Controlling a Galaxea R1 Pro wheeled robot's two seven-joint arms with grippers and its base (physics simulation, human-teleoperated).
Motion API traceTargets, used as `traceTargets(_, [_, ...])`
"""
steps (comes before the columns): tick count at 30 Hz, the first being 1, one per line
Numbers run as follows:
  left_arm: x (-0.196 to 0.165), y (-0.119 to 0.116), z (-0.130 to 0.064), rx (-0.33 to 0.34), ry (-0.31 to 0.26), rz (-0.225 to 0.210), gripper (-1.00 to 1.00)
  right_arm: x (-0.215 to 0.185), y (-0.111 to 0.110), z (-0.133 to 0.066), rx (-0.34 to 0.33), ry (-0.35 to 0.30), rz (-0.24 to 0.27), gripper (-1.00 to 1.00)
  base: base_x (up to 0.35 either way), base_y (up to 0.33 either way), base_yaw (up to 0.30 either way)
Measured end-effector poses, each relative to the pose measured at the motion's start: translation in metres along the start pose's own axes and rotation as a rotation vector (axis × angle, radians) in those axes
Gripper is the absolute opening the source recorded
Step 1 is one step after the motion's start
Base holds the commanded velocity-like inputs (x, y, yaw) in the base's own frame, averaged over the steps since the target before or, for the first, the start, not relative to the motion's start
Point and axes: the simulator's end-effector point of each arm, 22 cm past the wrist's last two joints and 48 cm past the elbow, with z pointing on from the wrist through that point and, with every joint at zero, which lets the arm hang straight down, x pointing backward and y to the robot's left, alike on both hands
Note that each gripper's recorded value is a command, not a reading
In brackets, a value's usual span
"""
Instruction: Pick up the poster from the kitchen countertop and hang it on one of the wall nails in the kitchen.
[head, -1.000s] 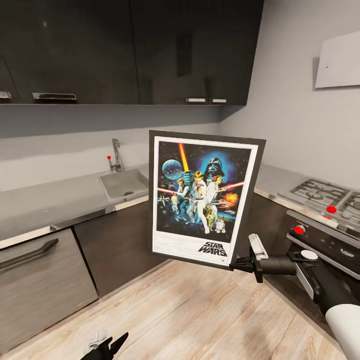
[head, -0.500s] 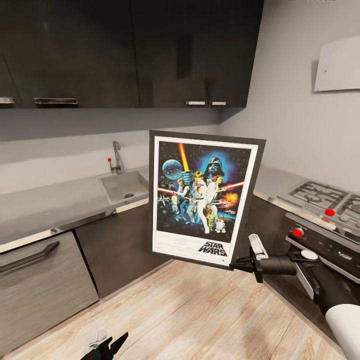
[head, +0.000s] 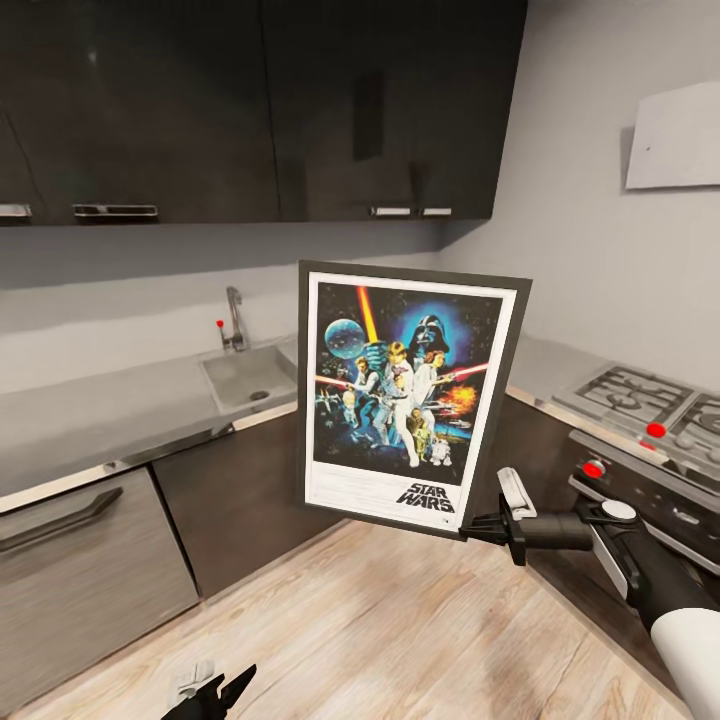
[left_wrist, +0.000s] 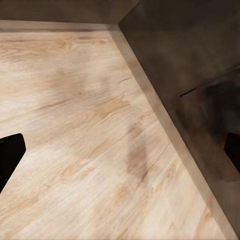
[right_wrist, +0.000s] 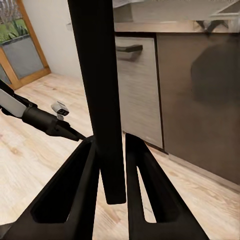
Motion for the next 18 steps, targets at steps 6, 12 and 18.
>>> traceTargets(6, [-0.004, -0.005, -0.004, 0.000, 0.000, 0.000, 1.00, -0.008, 0.002, -0.002, 0.002, -0.001, 0.000, -1.00, 0.000, 0.000, 0.000])
traceTargets(12, [-0.008, -0.010, -0.008, -0.001, 0.000, 0.000, 1.00, -0.015, 0.004, -0.003, 0.003, -0.001, 0.000, -1.00, 0.000, 0.000, 0.000])
traceTargets(18, [-0.011, -0.015, -0.013, -0.001, 0.001, 0.000, 1.00, -0.023, 0.006, -0.005, 0.003, -0.008, 0.001, -1.00, 0.000, 0.000, 0.000])
